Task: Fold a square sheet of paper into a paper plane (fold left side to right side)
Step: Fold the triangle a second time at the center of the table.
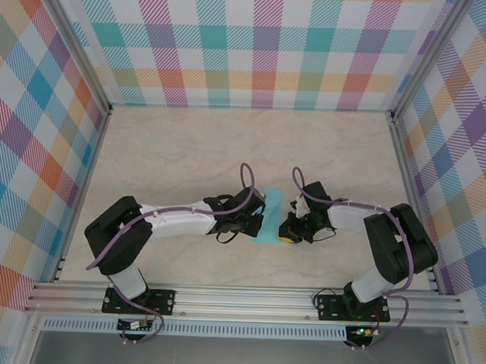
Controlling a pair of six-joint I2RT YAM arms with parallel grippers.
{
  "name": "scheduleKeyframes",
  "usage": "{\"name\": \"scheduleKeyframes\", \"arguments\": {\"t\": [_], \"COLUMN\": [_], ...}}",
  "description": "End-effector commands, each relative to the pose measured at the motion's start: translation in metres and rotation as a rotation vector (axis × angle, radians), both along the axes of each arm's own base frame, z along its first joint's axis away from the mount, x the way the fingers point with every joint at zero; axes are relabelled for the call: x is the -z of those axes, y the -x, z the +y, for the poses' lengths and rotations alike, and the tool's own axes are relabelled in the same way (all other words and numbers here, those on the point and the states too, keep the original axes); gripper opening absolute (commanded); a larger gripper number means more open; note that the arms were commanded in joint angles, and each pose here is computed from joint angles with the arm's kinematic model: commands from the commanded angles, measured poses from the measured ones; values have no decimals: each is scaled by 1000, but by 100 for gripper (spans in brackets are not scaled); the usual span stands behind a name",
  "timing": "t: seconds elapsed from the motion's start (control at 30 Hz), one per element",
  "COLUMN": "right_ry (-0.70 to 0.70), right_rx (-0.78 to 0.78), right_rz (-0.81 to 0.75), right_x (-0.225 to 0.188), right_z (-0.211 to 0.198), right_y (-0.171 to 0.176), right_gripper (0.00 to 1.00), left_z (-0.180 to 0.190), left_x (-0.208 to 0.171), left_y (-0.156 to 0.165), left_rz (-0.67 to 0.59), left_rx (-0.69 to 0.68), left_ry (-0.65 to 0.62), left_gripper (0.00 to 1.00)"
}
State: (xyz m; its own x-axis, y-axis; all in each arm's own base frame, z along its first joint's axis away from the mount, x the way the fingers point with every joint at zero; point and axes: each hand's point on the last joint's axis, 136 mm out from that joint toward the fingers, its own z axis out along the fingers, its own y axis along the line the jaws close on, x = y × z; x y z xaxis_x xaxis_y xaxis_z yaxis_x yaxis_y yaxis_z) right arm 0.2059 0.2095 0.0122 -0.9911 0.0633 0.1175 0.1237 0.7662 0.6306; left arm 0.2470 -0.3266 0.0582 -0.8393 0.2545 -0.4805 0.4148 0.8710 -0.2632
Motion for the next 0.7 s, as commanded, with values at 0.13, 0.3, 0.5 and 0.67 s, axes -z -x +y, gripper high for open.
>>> {"name": "scheduleKeyframes", "arguments": {"t": [0.13,0.3,0.5,0.67], "right_ry": [71,73,78,81], "right_rx": [-21,-25,-27,-30], "right_rz": [34,34,35,37], "right_x": [12,12,12,13], "right_z": [-7,-8,-8,-9], "right_y": [10,11,11,12], "right_gripper": [6,6,6,6], "left_z": [2,2,2,1], "left_x": [8,13,20,22], "left_y": [-8,-11,-13,-15], "left_rz": [15,21,28,24], "left_rx": [-10,-10,-10,-9], "left_ry": [14,7,-8,-15], "left_gripper": [10,10,10,10]}}
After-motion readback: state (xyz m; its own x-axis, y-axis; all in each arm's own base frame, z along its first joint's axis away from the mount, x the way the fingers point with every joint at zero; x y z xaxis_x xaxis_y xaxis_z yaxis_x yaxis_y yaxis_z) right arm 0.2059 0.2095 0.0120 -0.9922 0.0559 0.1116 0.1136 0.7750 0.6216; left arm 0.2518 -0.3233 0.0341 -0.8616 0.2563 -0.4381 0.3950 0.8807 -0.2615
